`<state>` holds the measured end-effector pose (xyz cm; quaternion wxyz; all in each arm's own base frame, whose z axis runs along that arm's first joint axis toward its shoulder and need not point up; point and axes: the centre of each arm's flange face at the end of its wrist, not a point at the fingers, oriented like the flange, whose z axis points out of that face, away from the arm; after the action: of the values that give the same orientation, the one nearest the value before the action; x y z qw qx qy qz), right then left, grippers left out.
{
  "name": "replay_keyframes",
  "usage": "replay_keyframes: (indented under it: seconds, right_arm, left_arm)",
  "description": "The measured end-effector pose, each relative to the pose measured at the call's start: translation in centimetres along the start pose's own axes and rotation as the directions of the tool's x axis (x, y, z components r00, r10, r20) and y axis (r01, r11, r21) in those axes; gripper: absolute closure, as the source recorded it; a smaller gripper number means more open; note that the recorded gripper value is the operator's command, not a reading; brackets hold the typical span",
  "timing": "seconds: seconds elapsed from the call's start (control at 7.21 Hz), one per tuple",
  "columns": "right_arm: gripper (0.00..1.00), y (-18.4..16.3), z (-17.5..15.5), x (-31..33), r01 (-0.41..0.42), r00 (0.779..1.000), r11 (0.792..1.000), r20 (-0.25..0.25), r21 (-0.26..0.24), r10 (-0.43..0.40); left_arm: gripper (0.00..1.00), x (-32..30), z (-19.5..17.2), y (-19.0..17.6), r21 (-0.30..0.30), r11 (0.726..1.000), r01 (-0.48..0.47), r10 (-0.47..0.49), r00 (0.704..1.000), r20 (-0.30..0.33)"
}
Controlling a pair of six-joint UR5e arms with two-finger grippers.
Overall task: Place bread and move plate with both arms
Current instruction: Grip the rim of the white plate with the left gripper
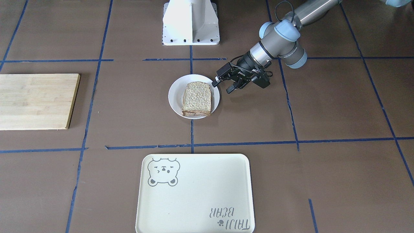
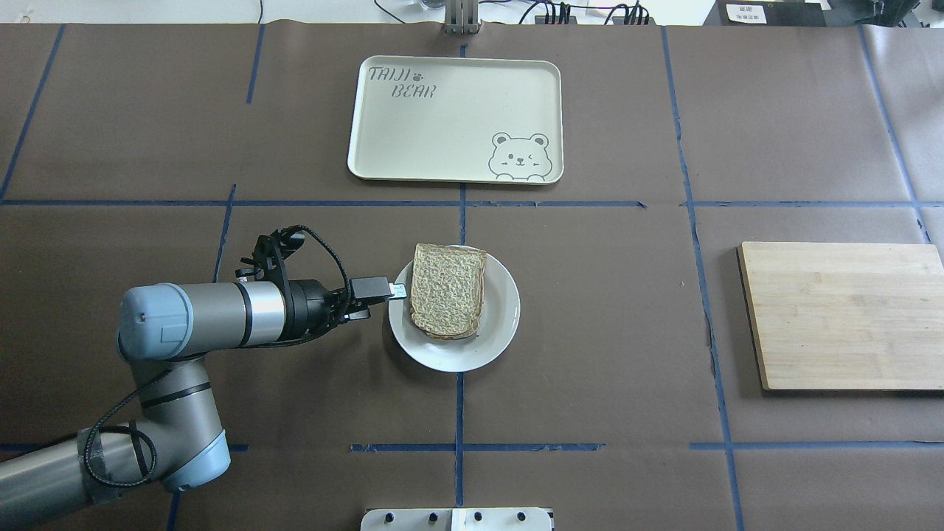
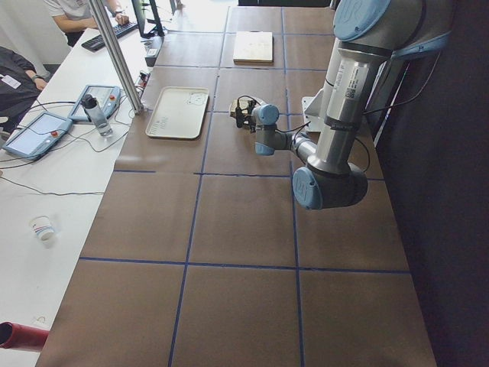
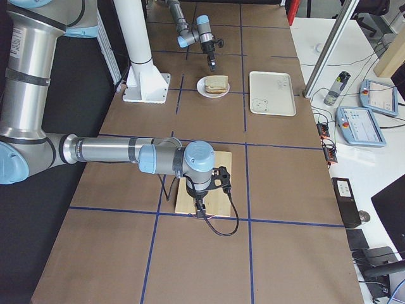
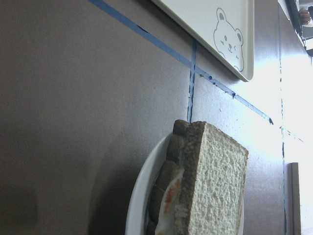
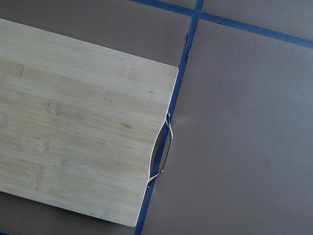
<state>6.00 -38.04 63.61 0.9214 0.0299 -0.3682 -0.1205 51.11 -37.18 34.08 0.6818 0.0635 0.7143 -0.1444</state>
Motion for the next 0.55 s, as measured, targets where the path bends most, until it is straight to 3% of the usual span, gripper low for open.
replay_keyframes:
  seconds: [0.42, 0.55]
  right_arm:
    - [0.0, -0.2, -0.1, 0.0, 0.002, 1.0, 1.0, -0.002, 0.001, -0.002]
    - [0.0, -0.2, -0.1, 0.0, 0.002, 1.0, 1.0, -0.002, 0.001, -0.002]
  left_arm:
    - [0.5, -1.3, 1.5, -0.3, 0.001, 1.0, 0.007, -0.007, 1.0, -0.004]
    - [0.6, -1.6, 2.0, -0.4, 0.001, 1.0, 0.012, -0.012, 1.0, -0.006]
